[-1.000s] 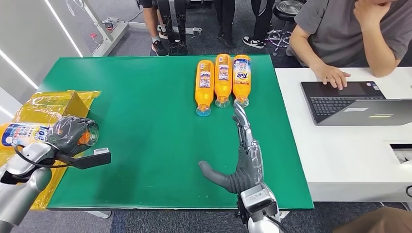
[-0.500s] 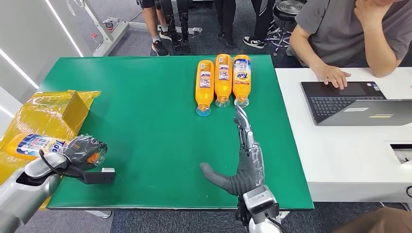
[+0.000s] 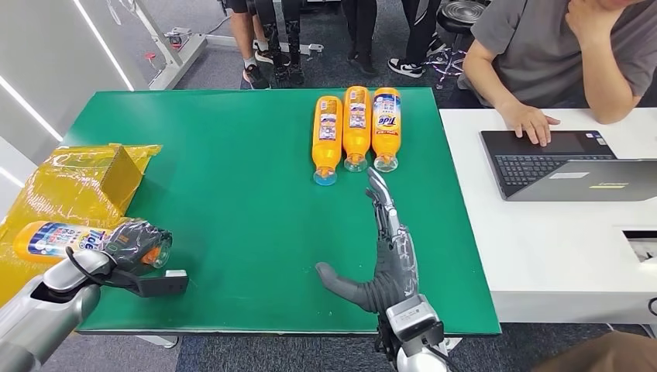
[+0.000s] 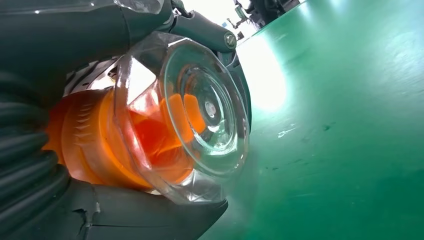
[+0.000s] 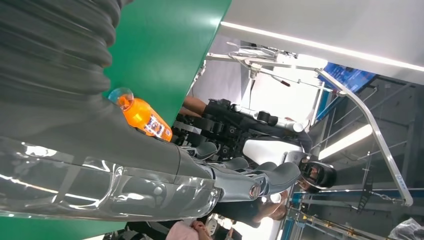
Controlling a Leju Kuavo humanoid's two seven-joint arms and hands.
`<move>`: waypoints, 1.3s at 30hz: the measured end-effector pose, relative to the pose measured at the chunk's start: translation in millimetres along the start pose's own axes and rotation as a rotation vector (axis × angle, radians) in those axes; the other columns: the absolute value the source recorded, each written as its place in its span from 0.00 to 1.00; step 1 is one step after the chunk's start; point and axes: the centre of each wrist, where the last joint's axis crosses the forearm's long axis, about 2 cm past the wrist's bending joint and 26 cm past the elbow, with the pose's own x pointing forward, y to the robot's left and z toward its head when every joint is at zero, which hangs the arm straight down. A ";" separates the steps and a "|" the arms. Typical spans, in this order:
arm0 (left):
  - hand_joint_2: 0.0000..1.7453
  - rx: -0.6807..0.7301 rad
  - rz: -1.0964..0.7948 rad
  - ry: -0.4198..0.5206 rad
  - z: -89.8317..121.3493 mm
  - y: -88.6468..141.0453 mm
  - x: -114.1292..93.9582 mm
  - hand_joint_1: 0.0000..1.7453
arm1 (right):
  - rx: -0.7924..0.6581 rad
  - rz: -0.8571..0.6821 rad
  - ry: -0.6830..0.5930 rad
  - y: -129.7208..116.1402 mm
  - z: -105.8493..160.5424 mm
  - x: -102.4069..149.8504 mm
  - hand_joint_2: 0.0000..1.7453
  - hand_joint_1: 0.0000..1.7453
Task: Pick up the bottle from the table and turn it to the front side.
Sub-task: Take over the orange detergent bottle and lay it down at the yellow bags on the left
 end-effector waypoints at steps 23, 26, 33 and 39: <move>1.00 0.093 0.032 -0.021 -83.4 35.4 31.1 1.00 | -0.016 0.029 -0.006 -2.6 -8.3 -2.7 1.00 0.00; 1.00 0.070 0.053 -0.007 -84.1 26.8 36.3 1.00 | -0.008 0.023 -0.003 -2.3 -8.3 -2.7 1.00 0.00; 1.00 0.067 0.056 0.015 -79.9 14.3 41.0 1.00 | 0.010 0.006 -0.002 -0.9 -10.0 -4.1 1.00 0.00; 1.00 0.067 0.057 0.032 -77.6 6.7 46.5 0.00 | 0.029 -0.012 0.004 2.7 -10.5 -7.7 1.00 0.00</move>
